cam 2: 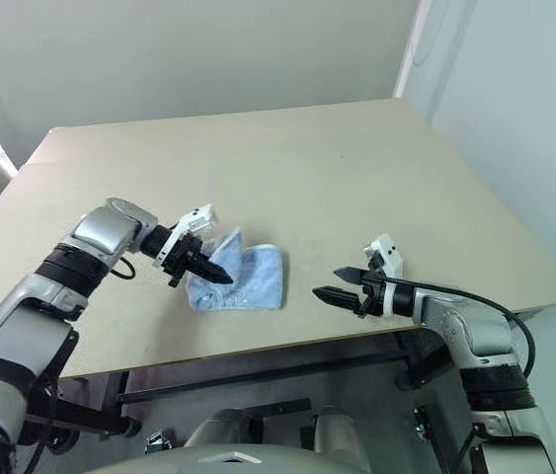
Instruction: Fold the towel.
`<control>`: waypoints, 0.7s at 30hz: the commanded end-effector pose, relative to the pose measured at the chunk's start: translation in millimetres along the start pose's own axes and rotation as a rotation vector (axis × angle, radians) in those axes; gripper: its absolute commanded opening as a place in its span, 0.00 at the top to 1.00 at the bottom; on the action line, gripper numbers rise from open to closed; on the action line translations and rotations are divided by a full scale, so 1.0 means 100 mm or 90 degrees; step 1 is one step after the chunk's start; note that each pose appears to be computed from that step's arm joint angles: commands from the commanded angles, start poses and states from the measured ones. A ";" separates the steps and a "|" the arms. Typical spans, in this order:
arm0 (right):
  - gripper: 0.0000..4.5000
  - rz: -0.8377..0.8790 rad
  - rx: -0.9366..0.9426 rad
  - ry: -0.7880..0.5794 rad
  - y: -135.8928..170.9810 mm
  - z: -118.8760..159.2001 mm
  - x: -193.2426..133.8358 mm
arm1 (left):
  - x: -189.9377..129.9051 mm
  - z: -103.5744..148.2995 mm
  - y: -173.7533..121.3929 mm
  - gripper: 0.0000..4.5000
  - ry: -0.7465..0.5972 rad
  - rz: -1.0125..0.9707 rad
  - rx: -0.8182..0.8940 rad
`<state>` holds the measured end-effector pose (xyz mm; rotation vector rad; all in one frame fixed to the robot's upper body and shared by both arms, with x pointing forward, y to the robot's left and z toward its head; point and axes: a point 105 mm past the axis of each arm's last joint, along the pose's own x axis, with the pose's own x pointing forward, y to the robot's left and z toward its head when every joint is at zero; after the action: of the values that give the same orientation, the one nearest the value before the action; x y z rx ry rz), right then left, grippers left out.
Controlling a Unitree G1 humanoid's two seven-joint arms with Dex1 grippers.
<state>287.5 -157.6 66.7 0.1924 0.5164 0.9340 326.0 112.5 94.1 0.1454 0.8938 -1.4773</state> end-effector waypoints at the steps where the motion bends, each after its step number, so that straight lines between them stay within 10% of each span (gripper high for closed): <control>1: 0.00 -0.004 -0.020 -0.034 0.03 0.14 -0.04 | 0.02 0.08 0.02 0.99 0.021 0.006 0.052; 8: 0.00 -0.020 -0.019 -0.034 -0.01 0.13 -0.06 | 0.14 0.12 -0.03 0.84 -0.004 -0.029 0.068; 16: 0.00 -0.027 -0.027 -0.033 -0.05 0.15 -0.04 | -0.09 0.39 -0.16 0.22 -0.094 -0.017 0.119; 21: 0.00 -0.025 -0.032 -0.033 -0.07 0.17 0.02 | -0.36 0.64 -0.30 0.22 -0.196 -0.001 0.147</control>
<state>295.5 -164.0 65.6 0.1793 0.5044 0.8809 331.3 99.2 151.2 0.0818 0.5614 -1.5478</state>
